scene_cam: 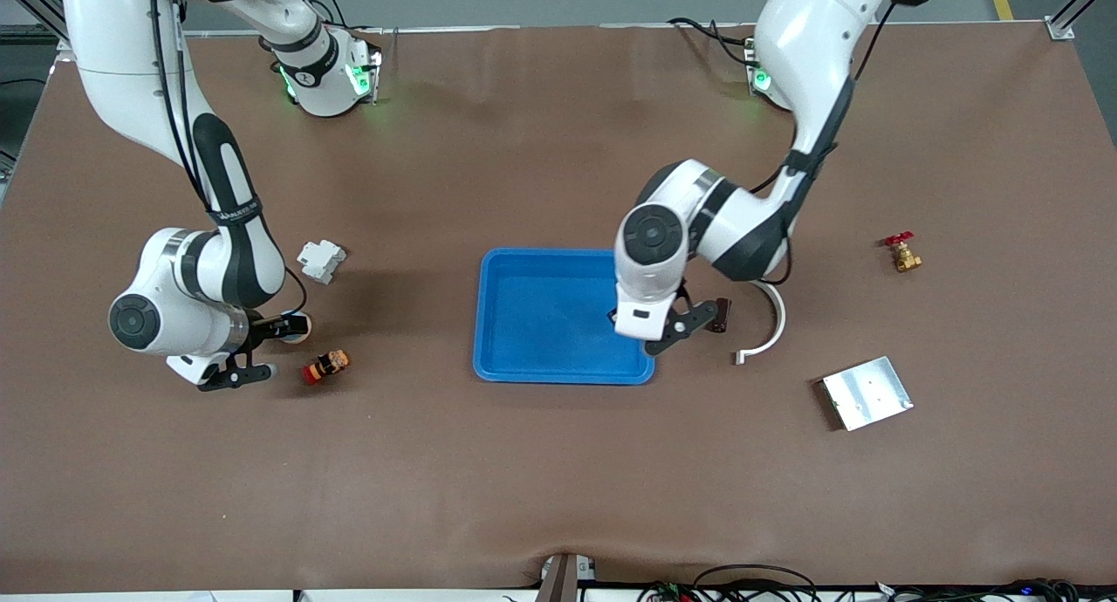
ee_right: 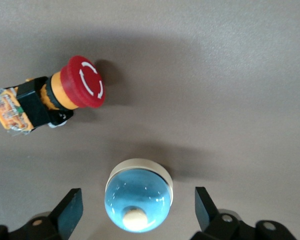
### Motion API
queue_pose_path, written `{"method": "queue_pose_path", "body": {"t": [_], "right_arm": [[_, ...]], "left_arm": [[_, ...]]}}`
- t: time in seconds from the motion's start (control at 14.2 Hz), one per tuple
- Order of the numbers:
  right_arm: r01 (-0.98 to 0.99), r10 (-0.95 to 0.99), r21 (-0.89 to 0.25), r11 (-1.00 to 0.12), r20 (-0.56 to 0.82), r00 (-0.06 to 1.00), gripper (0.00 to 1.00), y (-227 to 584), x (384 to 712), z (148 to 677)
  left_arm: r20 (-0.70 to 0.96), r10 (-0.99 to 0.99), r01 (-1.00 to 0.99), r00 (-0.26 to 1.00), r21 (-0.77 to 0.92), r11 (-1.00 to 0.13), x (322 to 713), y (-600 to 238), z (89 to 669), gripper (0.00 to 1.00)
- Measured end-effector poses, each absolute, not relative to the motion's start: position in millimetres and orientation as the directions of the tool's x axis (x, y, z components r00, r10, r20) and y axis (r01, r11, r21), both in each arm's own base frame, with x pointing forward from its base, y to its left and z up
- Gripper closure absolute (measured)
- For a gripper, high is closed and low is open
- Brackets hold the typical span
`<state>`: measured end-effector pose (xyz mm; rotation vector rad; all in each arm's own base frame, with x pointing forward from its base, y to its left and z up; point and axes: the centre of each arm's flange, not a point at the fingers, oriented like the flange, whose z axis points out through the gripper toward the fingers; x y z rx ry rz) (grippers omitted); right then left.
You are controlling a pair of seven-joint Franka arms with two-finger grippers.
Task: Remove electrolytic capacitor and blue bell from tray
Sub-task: 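Release the dome beside the first dome and withdraw the right gripper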
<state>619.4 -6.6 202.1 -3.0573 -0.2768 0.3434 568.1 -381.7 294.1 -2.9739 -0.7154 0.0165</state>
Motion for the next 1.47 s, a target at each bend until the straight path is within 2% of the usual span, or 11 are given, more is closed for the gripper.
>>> {"method": "queue_pose_path", "body": {"t": [0.28, 0.49, 0.7, 0.91, 1.05, 1.26, 1.47], "right_arm": [[0.148, 0.162, -0.081, -0.986, -0.220, 0.962, 0.00, -16, 639, 244], [0.061, 0.080, -0.091, -0.994, -0.224, 0.971, 0.00, -17, 657, 319], [-0.043, -0.020, -0.102, -0.994, -0.215, 0.976, 0.00, -2, 657, 403], [-0.089, -0.063, -0.121, -0.989, -0.204, 0.977, 0.00, 23, 637, 474], [-0.068, -0.052, -0.083, -0.994, -0.179, 0.983, 0.00, 34, 616, 521], [-0.078, -0.071, -0.044, -0.996, -0.141, 0.987, 0.00, 15, 584, 580], [-0.100, -0.098, -0.014, -0.995, -0.090, 0.991, 0.00, -6, 565, 616]], "left_arm": [[0.014, 0.263, 0.263, 0.965, -0.068, -0.962, 550, -307, 309, 0.66], [0.001, 0.137, 0.136, 0.991, -0.075, -0.988, 547, -270, 308, 0.66], [0.004, 0.019, 0.019, 1.000, -0.064, -0.998, 549, -217, 300, 0.66], [-0.014, -0.113, -0.114, 0.993, -0.063, -0.991, 554, -151, 291, 0.66], [-0.023, -0.179, -0.180, 0.984, -0.058, -0.982, 560, -110, 288, 0.66], [-0.029, -0.235, -0.235, 0.972, -0.031, -0.971, 565, -65, 285, 0.66], [0.017, -0.248, -0.248, 0.969, -0.017, -0.969, 560, -51, 274, 0.66]]}}
